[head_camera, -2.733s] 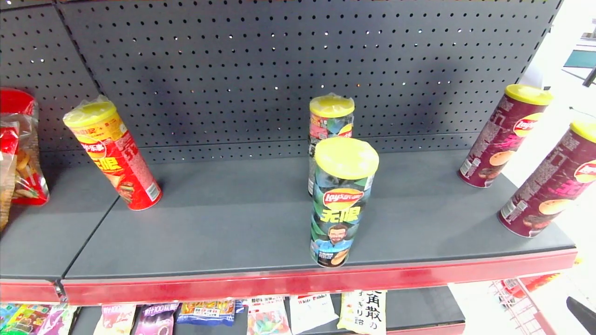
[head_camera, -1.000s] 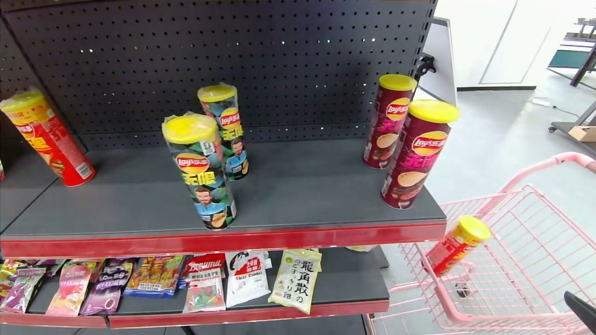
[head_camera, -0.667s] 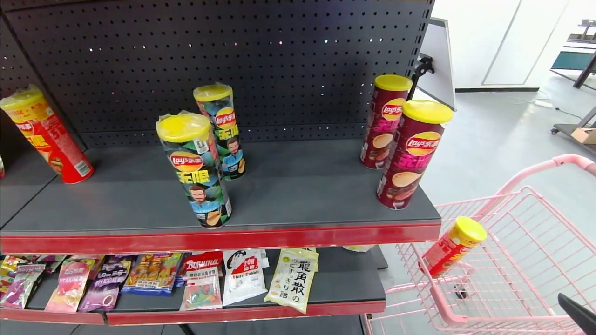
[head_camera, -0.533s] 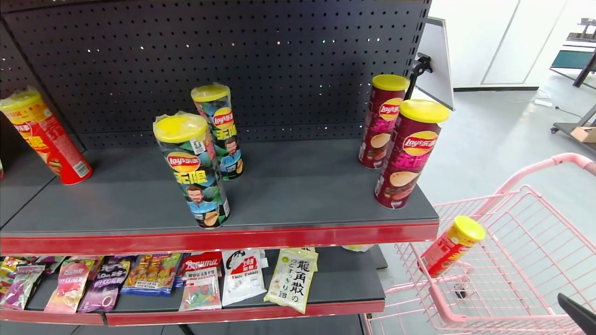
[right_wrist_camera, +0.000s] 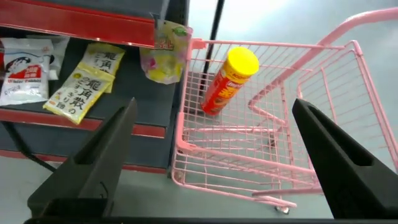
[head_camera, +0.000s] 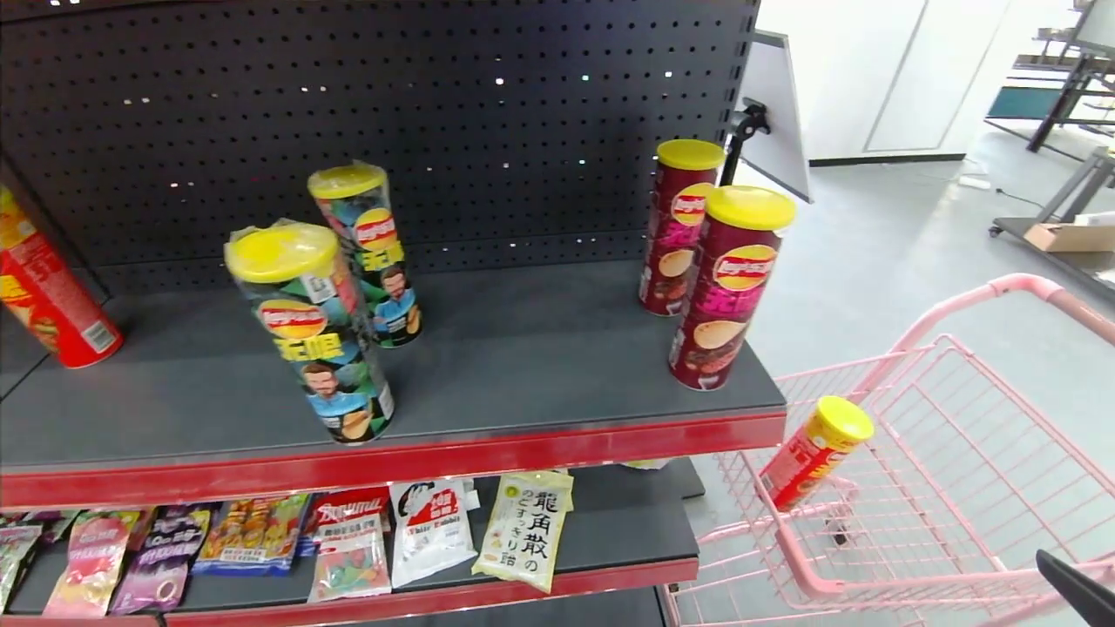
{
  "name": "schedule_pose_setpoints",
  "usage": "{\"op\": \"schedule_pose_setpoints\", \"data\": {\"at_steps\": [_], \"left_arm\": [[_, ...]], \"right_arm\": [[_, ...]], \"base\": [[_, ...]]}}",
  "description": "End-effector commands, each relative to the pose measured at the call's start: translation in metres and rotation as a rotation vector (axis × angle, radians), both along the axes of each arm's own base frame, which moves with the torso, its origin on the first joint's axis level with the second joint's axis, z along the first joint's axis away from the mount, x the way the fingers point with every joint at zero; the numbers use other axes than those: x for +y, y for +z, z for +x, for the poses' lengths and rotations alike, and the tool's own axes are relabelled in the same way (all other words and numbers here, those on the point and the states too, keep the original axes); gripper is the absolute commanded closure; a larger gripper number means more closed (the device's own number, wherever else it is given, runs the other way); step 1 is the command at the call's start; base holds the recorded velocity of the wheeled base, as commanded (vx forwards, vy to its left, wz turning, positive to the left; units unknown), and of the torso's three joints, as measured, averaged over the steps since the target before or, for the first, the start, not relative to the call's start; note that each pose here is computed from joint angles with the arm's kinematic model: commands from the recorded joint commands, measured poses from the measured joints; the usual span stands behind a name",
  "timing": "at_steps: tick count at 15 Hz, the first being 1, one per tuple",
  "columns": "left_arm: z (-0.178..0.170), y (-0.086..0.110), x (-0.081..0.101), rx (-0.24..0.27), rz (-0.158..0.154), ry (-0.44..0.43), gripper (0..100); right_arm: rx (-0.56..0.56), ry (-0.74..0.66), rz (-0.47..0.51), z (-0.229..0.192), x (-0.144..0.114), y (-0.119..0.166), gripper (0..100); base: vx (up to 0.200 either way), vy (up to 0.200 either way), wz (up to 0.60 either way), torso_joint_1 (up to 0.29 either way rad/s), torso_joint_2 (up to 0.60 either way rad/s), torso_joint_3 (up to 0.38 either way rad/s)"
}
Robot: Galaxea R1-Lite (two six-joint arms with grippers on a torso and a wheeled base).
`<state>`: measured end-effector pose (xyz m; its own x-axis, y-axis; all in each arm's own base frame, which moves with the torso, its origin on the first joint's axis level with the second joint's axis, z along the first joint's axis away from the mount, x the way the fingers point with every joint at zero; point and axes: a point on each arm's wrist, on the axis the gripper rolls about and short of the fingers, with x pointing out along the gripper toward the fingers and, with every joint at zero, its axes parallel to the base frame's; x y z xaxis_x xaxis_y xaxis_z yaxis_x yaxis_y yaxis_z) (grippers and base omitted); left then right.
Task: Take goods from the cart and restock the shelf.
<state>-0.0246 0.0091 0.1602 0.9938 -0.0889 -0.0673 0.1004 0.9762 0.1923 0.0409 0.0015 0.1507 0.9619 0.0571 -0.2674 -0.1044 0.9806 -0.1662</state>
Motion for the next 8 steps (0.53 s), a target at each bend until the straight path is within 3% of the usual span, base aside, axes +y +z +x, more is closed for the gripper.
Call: {"op": "schedule_pose_setpoints", "data": {"at_steps": [1, 2, 8], "left_arm": [[0.0018, 0.0003, -0.0004, 0.011, 0.003, 0.002, 0], [0.0018, 0.0003, -0.0004, 0.011, 0.003, 0.002, 0], [0.0016, 0.0002, -0.0004, 0.010, 0.002, 0.001, 0]], "right_arm": [[0.013, 0.001, 0.000, 0.0018, 0.0000, -0.0007, 0], [0.014, 0.002, 0.002, 0.0023, 0.0001, -0.0004, 0], [0.042, 0.002, 0.000, 0.0070, 0.0001, -0.0012, 0]], "base": [[0.000, 0.000, -0.60, 0.012, 0.00, 0.002], [0.000, 0.000, -0.60, 0.007, 0.00, 0.002], [0.000, 0.000, 0.00, 0.000, 0.00, 0.000]]}}
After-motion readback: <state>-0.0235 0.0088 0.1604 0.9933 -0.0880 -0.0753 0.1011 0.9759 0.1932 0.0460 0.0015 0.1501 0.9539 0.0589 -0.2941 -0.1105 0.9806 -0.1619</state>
